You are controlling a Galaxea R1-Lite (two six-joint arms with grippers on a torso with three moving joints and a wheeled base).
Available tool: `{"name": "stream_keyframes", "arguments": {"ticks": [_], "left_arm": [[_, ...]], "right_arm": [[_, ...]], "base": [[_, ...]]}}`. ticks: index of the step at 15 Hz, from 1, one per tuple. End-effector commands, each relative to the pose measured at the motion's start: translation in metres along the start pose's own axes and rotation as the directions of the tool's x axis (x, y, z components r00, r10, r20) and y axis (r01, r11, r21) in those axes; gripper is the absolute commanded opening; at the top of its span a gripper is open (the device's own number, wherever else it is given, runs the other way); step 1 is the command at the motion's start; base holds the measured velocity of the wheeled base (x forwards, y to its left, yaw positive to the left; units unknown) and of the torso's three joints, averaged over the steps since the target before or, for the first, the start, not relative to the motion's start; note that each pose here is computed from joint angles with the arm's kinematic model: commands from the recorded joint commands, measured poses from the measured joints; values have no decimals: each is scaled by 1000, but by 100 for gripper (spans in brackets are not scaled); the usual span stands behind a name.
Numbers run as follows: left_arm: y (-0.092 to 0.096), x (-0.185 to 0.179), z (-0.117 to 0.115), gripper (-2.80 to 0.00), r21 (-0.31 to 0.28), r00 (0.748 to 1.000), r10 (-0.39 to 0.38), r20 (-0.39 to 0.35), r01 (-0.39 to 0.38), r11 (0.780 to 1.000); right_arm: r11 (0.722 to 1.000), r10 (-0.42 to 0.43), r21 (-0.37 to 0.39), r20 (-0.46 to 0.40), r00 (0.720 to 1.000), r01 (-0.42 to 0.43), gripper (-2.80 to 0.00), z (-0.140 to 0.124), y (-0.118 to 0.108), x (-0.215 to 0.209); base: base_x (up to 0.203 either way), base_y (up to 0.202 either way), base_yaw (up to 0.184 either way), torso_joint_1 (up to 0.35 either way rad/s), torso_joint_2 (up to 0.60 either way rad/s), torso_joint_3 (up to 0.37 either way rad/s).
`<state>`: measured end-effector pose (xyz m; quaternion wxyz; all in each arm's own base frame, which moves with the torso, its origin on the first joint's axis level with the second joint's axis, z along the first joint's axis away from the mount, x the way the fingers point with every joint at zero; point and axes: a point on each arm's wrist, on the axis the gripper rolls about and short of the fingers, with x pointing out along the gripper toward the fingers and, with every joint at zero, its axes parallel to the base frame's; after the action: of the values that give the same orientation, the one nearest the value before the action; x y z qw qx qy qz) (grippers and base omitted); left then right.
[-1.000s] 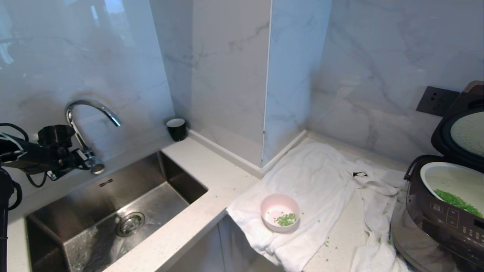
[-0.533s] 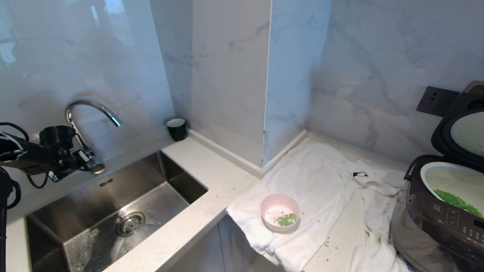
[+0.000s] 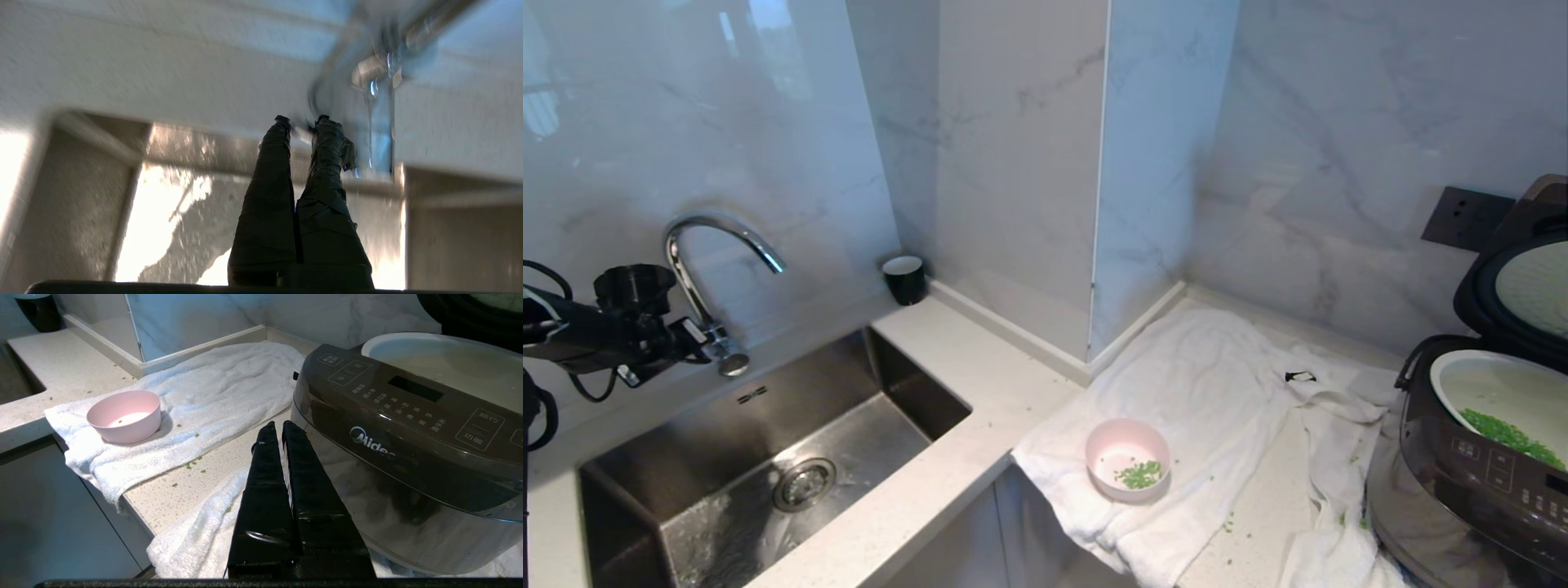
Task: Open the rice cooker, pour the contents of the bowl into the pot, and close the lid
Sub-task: Turn on the tap
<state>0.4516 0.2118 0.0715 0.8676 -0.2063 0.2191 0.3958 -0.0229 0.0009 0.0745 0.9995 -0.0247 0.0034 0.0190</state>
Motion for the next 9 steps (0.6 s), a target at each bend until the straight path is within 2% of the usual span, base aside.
{"name": "stream_keyframes", "arguments": {"ticks": [1,3,4,9], "left_arm": [[3,1,4,-280,-8,1000,6,9,-6,1000],[3,4,-2,-280,2,1000,12,-3,-12,1000],[2,6,-4,0,4,1000,15,-7,-15,1000],[-6,13,-7,0,-1,1000,8,15,-8,1000]], "right_arm": [[1000,1,-1,-2,1000,-1,-280,0,0,0],[1000,2,-1,-1,1000,-2,-280,0,0,0],[1000,1,-1,-2,1000,-1,-280,0,0,0],[1000,1,-1,-2,1000,-1,-280,0,0,0]], "base": [[0,0,0,0,0,0],[0,0,0,0,0,0],[0,0,0,0,0,0],[0,0,0,0,0,0]]}}
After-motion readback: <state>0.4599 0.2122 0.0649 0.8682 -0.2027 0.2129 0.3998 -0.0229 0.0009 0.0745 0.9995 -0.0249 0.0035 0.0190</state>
